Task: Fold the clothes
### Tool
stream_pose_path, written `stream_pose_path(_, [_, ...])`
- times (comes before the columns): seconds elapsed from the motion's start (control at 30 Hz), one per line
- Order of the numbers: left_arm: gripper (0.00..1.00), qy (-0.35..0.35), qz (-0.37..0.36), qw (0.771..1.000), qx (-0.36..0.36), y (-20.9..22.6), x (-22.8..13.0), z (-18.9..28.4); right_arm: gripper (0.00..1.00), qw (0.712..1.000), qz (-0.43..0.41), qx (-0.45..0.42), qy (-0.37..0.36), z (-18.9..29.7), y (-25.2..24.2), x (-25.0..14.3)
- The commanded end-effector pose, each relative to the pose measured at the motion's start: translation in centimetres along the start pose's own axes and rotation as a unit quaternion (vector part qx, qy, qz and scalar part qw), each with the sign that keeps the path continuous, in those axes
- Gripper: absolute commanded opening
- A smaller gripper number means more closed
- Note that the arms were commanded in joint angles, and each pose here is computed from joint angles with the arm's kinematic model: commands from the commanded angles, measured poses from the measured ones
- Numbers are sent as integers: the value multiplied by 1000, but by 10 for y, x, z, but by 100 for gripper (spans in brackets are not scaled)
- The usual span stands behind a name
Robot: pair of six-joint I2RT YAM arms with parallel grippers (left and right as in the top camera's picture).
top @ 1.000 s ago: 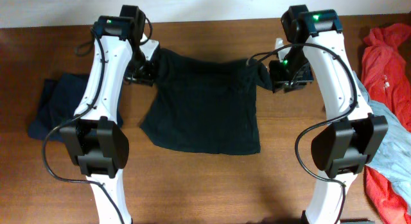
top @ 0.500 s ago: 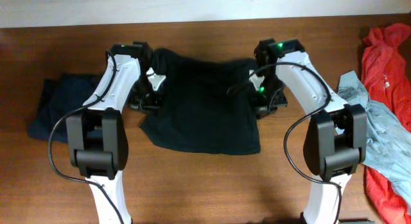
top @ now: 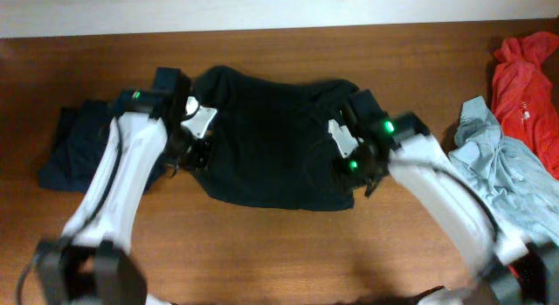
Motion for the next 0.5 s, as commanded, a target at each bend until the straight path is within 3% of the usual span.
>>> stream_pose_path(0.0, [29, -42, 6, 999, 5, -4, -18, -16, 26, 997, -59, -13, -47, -7, -10, -15])
stream_pose_path(0.07, [36, -60, 3, 998, 10, -1, -19, -30, 38, 996, -73, -4, -50, -15, -15, -13])
stream_pose_path(0.13, [36, -70, 8, 997, 12, 3, -18, -45, 40, 995, -86, 10, -41, -24, -20, -10])
stream_pose_path(0.33, [27, -79, 17, 997, 18, 16, -9, -82, 40, 993, -110, 33, -22, -51, -32, 6])
stream_pose_path(0.4, [27, -72, 19, 997, 20, 20, -7, -92, 43, 993, -112, 34, -13, -59, -34, 7])
stream_pose_path(0.47, [27, -55, 27, 998, 26, 24, -9, -103, 53, 993, -114, 38, 1, -66, -34, 6])
Point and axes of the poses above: each gripper's point midway between its finger pads, its own z axis back along the fingers, its own y axis along the line the jaws close on, x = y × z, the point moved 7 cm from there along z, back along the fingers, and after that the axes turned 10 degrees about -z, right-handed, at the moved point
